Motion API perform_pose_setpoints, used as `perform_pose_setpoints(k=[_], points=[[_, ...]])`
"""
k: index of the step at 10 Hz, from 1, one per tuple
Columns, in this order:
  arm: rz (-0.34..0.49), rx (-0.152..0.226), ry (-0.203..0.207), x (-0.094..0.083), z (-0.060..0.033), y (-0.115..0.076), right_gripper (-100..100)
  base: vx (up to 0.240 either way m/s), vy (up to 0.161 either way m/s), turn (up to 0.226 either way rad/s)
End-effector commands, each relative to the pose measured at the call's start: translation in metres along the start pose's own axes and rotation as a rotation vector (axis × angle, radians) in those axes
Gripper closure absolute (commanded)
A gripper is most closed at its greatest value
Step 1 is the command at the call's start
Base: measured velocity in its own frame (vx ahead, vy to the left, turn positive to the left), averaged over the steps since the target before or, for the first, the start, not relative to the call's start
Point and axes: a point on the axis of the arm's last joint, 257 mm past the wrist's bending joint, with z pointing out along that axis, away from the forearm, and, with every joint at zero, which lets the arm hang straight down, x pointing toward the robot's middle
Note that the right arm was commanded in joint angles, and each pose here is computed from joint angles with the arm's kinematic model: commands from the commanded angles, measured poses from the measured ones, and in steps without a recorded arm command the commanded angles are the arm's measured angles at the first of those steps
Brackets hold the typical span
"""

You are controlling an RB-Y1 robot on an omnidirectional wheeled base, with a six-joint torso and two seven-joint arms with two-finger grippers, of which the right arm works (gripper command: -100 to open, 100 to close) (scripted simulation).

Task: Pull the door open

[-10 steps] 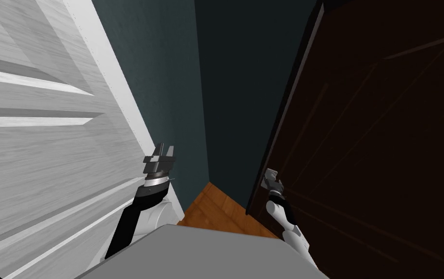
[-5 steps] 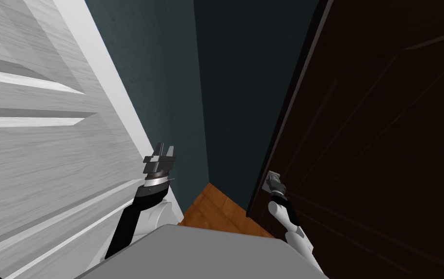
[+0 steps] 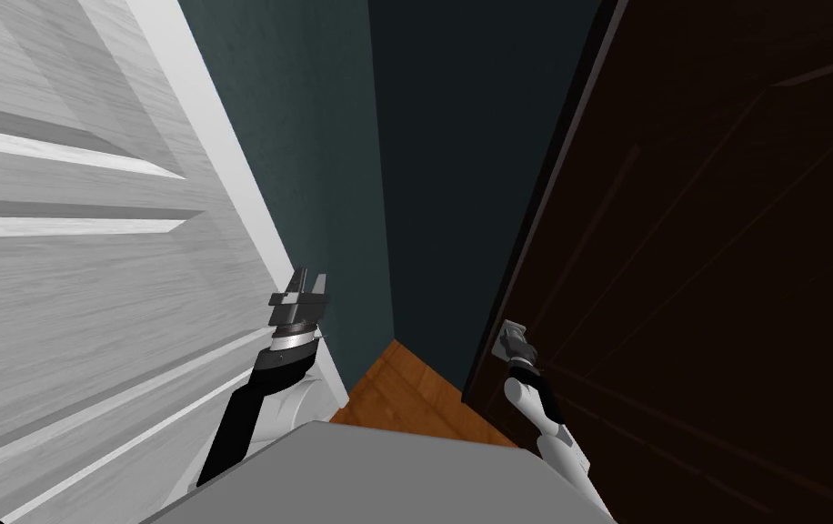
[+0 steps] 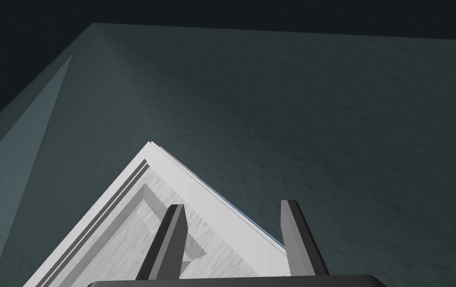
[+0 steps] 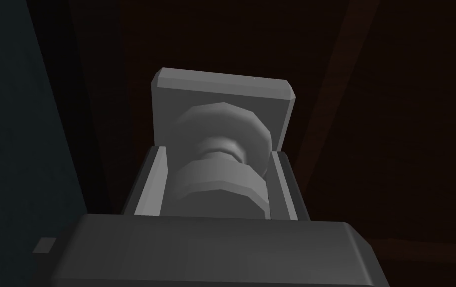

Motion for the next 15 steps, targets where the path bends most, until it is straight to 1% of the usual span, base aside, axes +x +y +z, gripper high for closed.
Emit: perform_pose_setpoints(k=[1, 8, 9, 10, 11, 15], points=[[0.010, 0.021, -0.012, -0.005, -0.0031, -0.007, 100, -0.240, -0.064, 0.145], [0.040, 0.091, -0.022, -0.006, -0.0077, -0.023, 100, -0.231, -0.019, 0.123], [0.034, 0.083, -0.016, -0.004, -0.0064, -0.020, 100, -0.115, -0.013, 0.039], [0.036, 0.102, -0.022, -0.006, -0.0094, -0.025, 100, -0.170, -0.036, 0.125], [0.036, 0.105, -0.021, -0.006, -0.0098, -0.025, 100, -0.214, -0.030, 0.125], [0.040, 0.149, -0.020, -0.005, -0.0151, -0.034, 100, -0.244, -0.036, 0.137]])
